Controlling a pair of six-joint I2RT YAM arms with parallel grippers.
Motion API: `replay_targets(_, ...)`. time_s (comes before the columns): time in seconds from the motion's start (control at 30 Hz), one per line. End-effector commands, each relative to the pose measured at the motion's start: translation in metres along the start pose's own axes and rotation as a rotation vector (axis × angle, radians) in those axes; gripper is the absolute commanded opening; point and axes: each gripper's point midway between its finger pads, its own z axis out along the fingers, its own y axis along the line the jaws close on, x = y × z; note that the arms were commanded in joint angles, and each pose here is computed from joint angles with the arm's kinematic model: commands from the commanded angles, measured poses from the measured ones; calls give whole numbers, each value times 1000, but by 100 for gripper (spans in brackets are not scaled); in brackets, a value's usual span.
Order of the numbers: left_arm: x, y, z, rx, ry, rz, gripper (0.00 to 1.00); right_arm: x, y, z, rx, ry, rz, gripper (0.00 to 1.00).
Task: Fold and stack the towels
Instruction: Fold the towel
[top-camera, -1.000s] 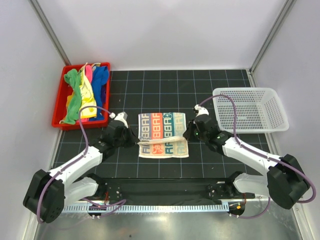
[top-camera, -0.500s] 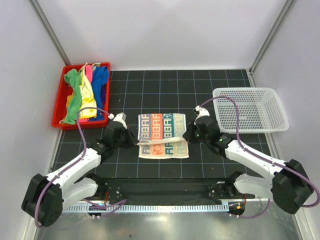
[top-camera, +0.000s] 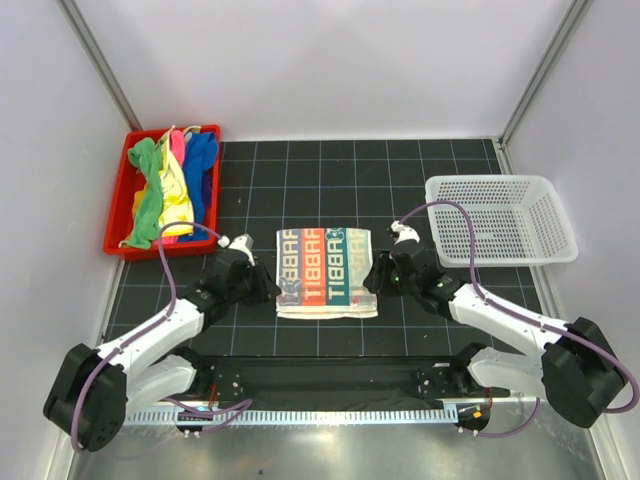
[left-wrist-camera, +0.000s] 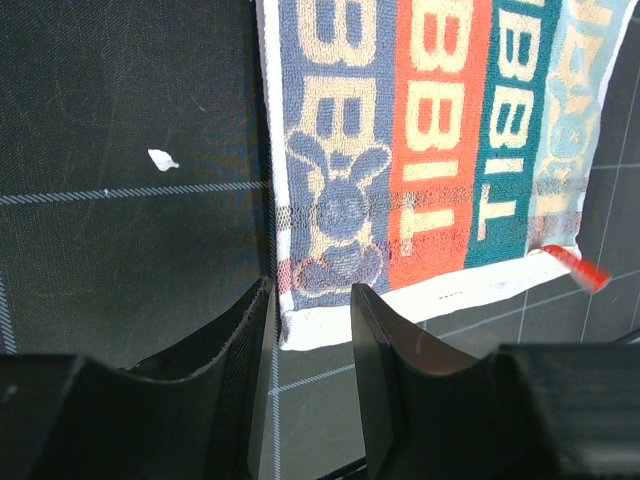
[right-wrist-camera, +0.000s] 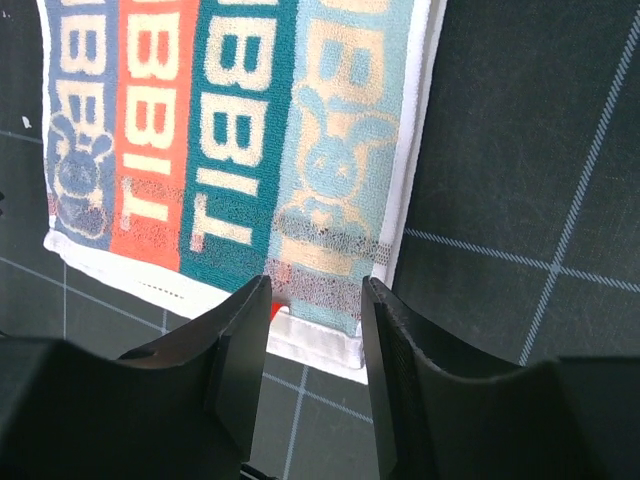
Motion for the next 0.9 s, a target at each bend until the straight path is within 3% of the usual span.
replay_targets(0.0,-9,-9,-6,25,-32,-3,40,-15,6,-12,-15,-62,7,49)
replay_targets(0.43,-29,-32,9,5,-20,11,38,-23,-1,0,74,-66,37,47)
replay_targets(0.57,-60,-44,20,-23,-87,2,38,-45,5,9,112,-87,14,47)
replay_targets(0.8,-122,-26,38,-287,-193,82,39,-94,3,38,263,-122,-49,44)
replay_targets(0.87,-124,-12,53,-360,-164,101,39,-99,-1,49,292,-112,-63,44)
